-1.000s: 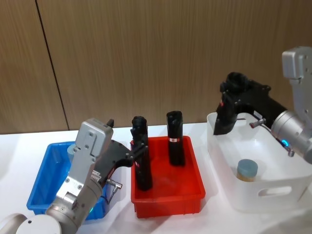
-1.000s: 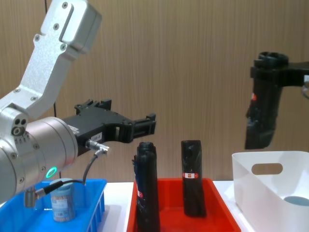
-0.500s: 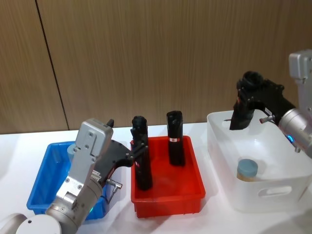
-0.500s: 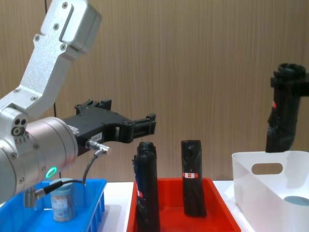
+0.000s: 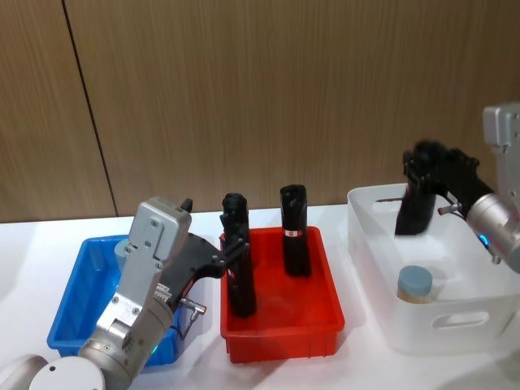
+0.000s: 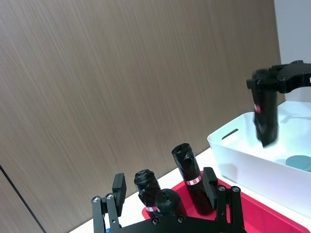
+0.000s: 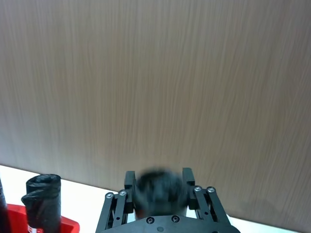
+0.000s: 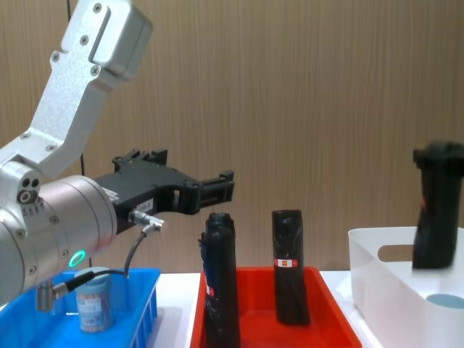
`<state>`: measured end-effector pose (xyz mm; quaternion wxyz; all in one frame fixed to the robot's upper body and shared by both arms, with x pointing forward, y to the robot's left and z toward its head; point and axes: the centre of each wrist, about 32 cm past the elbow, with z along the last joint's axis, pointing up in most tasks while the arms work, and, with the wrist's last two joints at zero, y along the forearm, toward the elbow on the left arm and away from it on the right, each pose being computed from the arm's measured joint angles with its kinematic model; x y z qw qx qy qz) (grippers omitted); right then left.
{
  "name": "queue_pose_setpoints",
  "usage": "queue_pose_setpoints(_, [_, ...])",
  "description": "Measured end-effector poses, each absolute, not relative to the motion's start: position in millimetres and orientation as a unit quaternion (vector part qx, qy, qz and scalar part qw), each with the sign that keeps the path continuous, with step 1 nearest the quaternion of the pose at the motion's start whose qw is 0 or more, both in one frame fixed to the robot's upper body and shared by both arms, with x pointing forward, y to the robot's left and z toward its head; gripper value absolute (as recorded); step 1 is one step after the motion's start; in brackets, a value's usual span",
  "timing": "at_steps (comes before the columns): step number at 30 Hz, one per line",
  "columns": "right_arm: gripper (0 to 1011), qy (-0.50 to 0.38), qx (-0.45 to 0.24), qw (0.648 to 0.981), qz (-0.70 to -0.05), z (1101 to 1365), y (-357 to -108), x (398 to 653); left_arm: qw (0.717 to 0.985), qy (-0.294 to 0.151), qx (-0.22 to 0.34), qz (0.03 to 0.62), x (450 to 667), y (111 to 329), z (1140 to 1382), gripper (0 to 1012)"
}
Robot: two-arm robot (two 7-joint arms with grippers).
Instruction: Pick the cotton swabs from the blue box and place them into the white box.
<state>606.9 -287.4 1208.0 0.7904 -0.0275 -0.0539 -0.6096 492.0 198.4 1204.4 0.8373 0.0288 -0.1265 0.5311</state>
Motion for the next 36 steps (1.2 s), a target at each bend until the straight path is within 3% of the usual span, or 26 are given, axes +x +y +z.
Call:
queue_pose_setpoints(8, [822,-0.045,-0.027,0.787,-0.615,1198,-290,613,0.837,-0.126,0.029,0.531,492,198,1204,1004])
queue_pose_setpoints(15, [1000,-0.043,-0.025,0.785,-0.618,1192,-291,615,0.837,-0.126,0.029,0.531,492,198,1204,1004])
queue_pose_setpoints(36, [1002,-0.039,-0.022,0.782,-0.621,1188,-293,617,0.837,-0.126,0.029,0.531,492,198,1204,1004])
